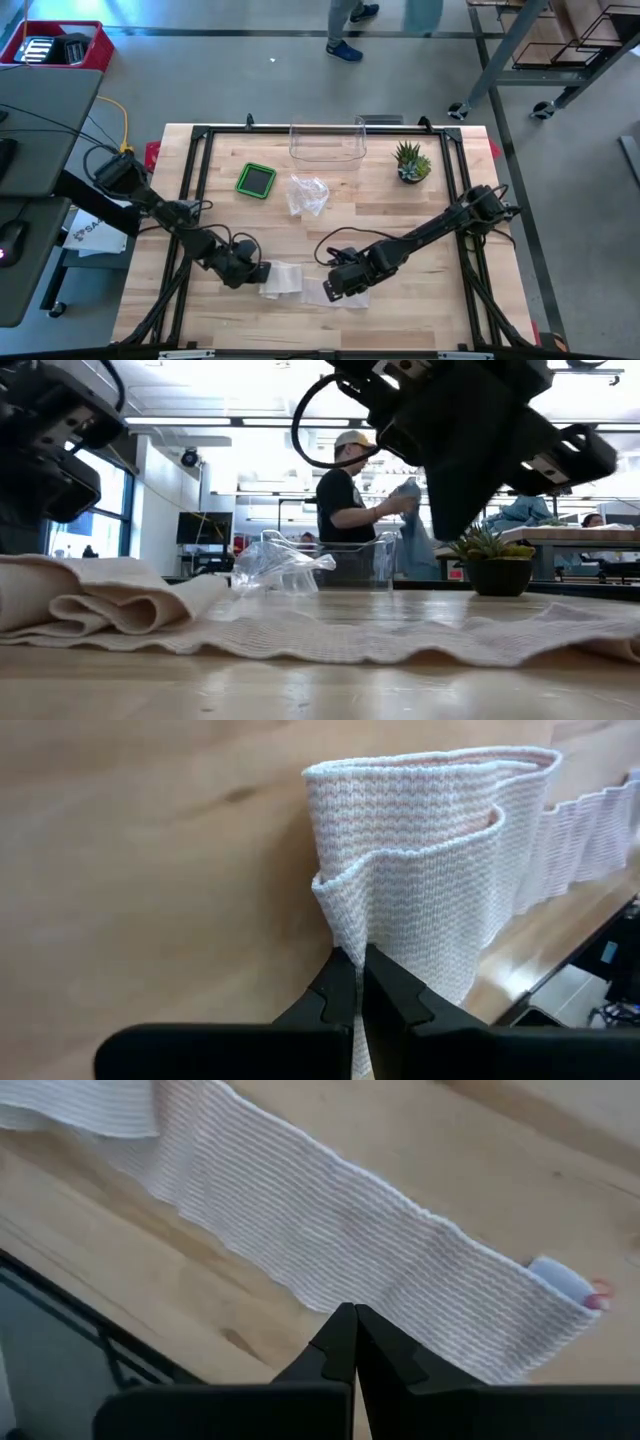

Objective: Roll bandage
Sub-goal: Roll the bandage

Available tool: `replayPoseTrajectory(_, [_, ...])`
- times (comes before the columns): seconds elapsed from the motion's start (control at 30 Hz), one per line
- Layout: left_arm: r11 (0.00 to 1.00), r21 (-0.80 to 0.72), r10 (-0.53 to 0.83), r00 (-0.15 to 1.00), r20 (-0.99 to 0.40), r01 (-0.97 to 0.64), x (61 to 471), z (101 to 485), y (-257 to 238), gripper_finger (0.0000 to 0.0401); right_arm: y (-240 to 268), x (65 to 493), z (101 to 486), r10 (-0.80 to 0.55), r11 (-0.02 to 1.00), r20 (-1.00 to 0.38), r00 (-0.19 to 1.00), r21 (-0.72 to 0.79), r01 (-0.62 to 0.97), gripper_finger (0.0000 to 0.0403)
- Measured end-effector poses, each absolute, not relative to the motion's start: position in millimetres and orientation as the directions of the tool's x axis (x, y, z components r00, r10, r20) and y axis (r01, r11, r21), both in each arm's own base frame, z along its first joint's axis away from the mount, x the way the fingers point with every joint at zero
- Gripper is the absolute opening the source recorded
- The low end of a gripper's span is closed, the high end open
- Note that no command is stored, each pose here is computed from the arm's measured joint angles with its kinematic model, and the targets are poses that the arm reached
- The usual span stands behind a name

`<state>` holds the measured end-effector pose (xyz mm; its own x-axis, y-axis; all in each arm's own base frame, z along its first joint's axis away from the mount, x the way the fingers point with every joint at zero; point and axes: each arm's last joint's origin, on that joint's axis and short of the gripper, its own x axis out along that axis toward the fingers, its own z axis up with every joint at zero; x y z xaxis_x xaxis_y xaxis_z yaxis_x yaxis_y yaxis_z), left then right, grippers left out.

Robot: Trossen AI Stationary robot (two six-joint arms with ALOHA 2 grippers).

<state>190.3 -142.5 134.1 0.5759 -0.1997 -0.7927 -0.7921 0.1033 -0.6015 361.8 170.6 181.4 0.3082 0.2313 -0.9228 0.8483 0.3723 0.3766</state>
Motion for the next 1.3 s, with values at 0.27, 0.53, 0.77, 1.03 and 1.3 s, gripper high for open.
replayPoseTrajectory(0.27, [0.115,-0.598,-0.228,0.565,-0.793,-0.793,182,134,-153,0.0,185,369,156,0.313,0.381,-0.906,0.284,0.394,0.836,0.0])
replayPoseTrajectory(0.53, [0.196,-0.585,-0.245,0.538,-0.806,-0.787,175,133,-158,0.0,189,369,154,0.287,0.371,-0.91,0.299,0.394,0.841,0.0])
replayPoseTrajectory(0.77, [0.231,-0.581,-0.252,0.529,-0.81,-0.78,173,132,-161,0.0,192,370,144,0.274,0.355,-0.914,0.299,0.385,0.852,0.0])
replayPoseTrajectory(1.03, [0.177,-0.598,-0.266,0.547,-0.794,-0.782,174,134,-162,0.0,185,368,137,0.204,0.356,-0.944,0.26,0.318,0.879,0.0])
replayPoseTrajectory(1.3, [0.248,-0.667,-0.249,0.619,-0.745,-0.703,181,150,-174,0.0,166,373,136,0.152,0.323,-0.956,0.249,0.286,0.902,0.0])
